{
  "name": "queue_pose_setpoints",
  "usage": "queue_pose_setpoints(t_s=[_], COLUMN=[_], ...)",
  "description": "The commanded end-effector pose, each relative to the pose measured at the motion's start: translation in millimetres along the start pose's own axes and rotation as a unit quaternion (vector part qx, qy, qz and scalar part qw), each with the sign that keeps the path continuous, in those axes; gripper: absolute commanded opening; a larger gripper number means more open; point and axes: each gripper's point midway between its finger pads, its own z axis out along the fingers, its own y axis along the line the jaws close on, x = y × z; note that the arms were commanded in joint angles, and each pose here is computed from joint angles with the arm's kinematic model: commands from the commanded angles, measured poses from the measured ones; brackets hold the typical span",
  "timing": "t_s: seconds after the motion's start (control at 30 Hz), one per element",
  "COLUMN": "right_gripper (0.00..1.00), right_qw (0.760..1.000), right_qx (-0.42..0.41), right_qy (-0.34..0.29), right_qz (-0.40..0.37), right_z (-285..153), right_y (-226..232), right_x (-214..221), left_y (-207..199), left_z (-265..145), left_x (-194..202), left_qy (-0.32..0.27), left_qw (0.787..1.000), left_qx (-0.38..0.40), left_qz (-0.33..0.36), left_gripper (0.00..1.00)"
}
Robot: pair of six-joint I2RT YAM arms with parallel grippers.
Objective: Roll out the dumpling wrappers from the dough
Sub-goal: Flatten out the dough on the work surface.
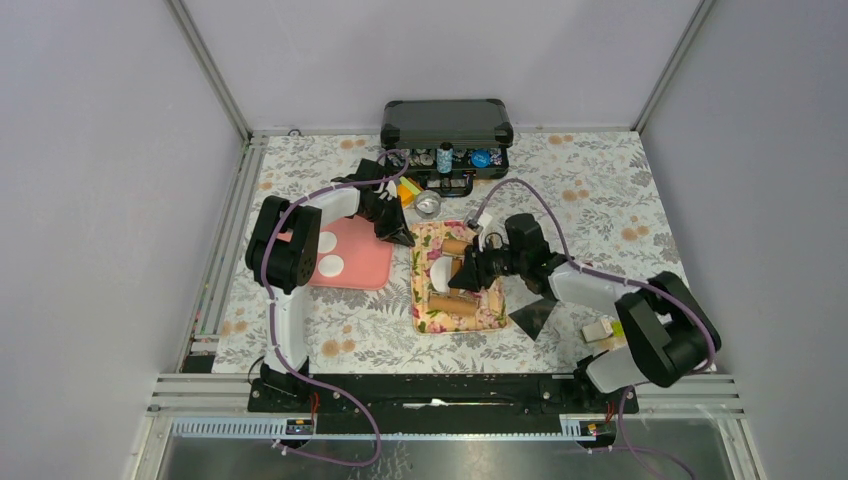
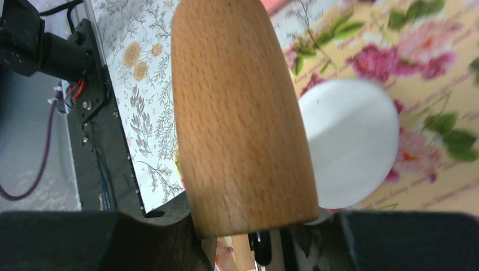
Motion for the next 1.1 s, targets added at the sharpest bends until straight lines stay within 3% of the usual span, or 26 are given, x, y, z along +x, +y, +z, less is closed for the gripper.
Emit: queue_pose_setpoints(t_s=[0.0,0.2,0.33,0.5,1.07], right_gripper=[0.0,0.0,0.0,0.0,0.0], right_qw=[0.98,0.922,0.903,0.862,0.911], right_qx=[0.009,0.079,0.069,0.049,0.105], right_qy=[-0.045,-0.139,-0.11,-0.102,-0.033], right_qz=[-0.193,-0.354,-0.41,-0.494,-0.397], right_z=[-18,-31,-10,10,18], right_y=[24,16,8,7,-34], right_x=[-71,-125,-96,-47,5], left_y=[-22,-22,-25,-31,-33], left_z=[-12,-3,0,2,1], left_x=[-15,-11,-9,-7,-2], left_qy=[-0.018,-0.005,0.003,0.008,0.004], left_qw=[0.998,0.998,0.997,0.997,0.997], left_qx=[0.036,0.053,0.061,0.069,0.067], left_qz=[0.043,0.043,0.042,0.044,0.045], left_gripper=[0.0,0.0,0.0,0.0,0.0])
